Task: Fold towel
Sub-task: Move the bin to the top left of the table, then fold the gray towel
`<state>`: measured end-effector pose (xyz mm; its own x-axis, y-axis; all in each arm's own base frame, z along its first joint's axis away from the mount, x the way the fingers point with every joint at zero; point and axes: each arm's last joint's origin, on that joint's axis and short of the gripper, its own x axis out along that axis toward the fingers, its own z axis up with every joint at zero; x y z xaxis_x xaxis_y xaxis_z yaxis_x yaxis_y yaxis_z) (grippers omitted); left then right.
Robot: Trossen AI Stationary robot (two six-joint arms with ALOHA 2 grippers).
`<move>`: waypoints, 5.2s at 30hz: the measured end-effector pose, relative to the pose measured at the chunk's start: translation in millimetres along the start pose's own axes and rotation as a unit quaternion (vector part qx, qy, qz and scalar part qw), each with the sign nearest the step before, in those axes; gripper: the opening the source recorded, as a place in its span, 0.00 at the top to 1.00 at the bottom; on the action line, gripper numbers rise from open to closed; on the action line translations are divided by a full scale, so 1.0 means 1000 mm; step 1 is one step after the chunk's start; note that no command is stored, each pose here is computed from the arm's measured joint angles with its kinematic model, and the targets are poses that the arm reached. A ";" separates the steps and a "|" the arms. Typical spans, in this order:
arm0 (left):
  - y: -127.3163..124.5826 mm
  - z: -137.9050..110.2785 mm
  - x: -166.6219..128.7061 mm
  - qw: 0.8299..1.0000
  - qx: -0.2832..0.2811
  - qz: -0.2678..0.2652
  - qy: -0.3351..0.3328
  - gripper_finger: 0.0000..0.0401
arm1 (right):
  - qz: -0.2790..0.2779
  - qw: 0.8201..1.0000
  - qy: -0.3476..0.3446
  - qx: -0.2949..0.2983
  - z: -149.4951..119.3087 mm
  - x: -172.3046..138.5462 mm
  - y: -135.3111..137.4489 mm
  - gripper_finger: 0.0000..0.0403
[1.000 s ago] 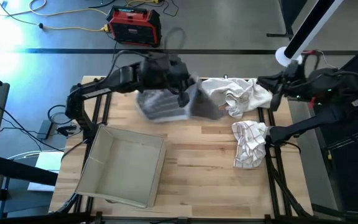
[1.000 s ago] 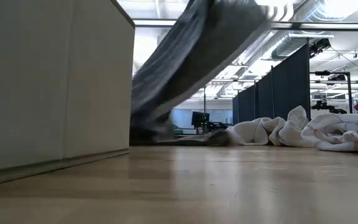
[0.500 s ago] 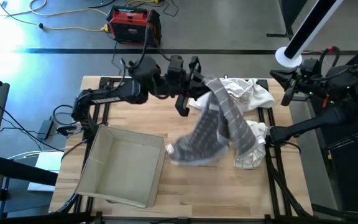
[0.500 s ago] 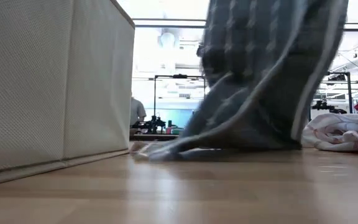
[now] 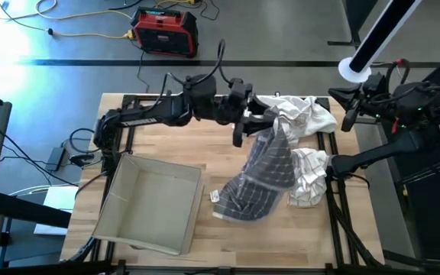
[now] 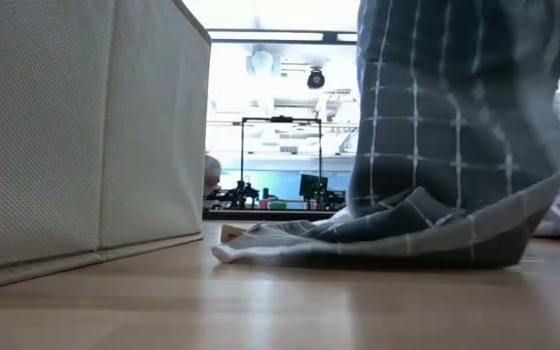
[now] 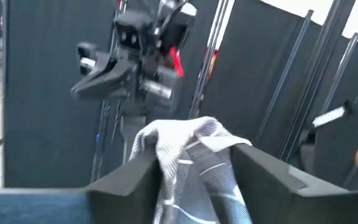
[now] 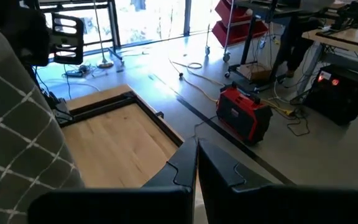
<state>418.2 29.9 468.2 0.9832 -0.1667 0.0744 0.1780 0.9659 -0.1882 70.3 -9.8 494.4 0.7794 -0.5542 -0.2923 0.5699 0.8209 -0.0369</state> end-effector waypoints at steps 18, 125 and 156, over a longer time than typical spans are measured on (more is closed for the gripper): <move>0.028 -0.055 -0.033 0.925 -0.177 0.097 0.322 0.34 | -0.015 1.000 -0.002 -0.001 0.000 0.001 0.000 1.00; 0.193 -0.076 -0.268 0.487 0.196 0.397 0.753 0.85 | -0.099 0.992 0.046 -0.057 -0.035 0.034 0.017 1.00; 0.062 -0.048 -0.178 0.730 0.229 0.436 0.474 0.54 | -0.009 0.994 0.094 -0.047 -0.036 0.048 0.035 1.00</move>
<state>256.0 109.9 396.0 0.3406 0.6977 -0.6302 -0.3506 0.7162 0.6034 118.6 -2.7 444.2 0.7018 -0.5412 -0.4633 0.5499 0.8250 -0.1308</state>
